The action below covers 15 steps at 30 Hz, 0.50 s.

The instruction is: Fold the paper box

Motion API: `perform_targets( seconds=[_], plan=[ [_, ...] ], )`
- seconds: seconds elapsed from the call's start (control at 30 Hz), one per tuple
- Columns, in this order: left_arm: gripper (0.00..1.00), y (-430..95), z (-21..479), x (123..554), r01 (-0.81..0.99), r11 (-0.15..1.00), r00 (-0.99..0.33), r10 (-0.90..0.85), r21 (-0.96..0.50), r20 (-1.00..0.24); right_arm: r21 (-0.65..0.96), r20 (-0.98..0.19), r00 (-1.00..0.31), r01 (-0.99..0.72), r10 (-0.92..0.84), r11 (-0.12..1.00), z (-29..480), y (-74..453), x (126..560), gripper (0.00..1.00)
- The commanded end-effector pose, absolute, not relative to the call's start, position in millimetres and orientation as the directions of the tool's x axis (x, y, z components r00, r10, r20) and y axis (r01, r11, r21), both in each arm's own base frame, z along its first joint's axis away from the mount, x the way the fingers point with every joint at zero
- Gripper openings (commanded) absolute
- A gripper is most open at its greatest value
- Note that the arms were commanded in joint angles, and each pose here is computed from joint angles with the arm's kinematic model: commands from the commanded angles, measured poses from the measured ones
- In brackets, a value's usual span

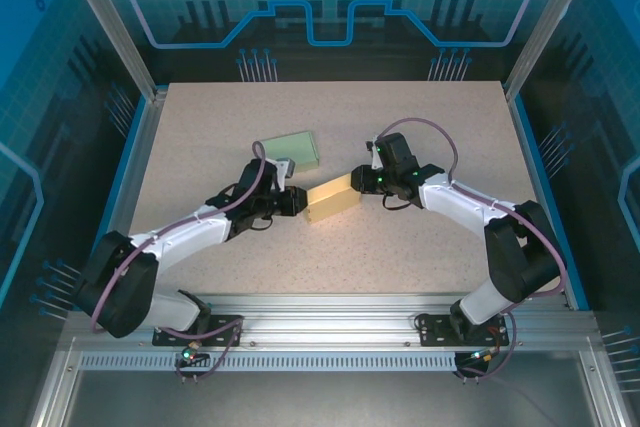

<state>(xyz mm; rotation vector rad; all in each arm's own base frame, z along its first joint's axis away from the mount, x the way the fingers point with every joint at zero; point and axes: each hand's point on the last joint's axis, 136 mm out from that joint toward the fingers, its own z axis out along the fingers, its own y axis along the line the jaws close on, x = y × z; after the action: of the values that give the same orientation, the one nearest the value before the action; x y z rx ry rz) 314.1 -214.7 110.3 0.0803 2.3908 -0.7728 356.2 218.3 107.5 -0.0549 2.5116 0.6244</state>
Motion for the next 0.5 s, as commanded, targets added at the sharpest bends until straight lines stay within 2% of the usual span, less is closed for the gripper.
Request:
perform_targets(
  seconds=[0.0, 0.17, 0.33, 0.37, 0.47],
  plan=[
    [0.13, -185, 55, 275, 0.133, 0.895, -0.903, -0.067, -0.426, -0.424, 0.262, -0.313, -0.949, -0.060, 0.026, 0.963, 34, 183, 310, 0.28],
    [0.11, -181, 71, 278, 0.151, 0.903, -0.883, -0.060, -0.401, -0.466, 0.267, -0.309, -0.951, -0.059, 0.028, 0.962, 33, 184, 310, 0.28],
    [0.20, -182, 120, 295, 0.211, 0.906, -0.820, -0.041, -0.368, -0.571, 0.273, -0.316, -0.948, -0.065, 0.025, 0.960, 37, 186, 311, 0.28],
    [0.22, -182, 133, 300, 0.226, 0.905, -0.798, -0.041, -0.361, -0.601, 0.275, -0.319, -0.947, -0.067, 0.025, 0.959, 39, 187, 311, 0.28],
    [0.44, -184, 174, 312, 0.287, 0.900, -0.709, -0.030, -0.327, -0.704, 0.277, -0.325, -0.945, -0.073, 0.022, 0.958, 42, 189, 312, 0.28]
  ],
)
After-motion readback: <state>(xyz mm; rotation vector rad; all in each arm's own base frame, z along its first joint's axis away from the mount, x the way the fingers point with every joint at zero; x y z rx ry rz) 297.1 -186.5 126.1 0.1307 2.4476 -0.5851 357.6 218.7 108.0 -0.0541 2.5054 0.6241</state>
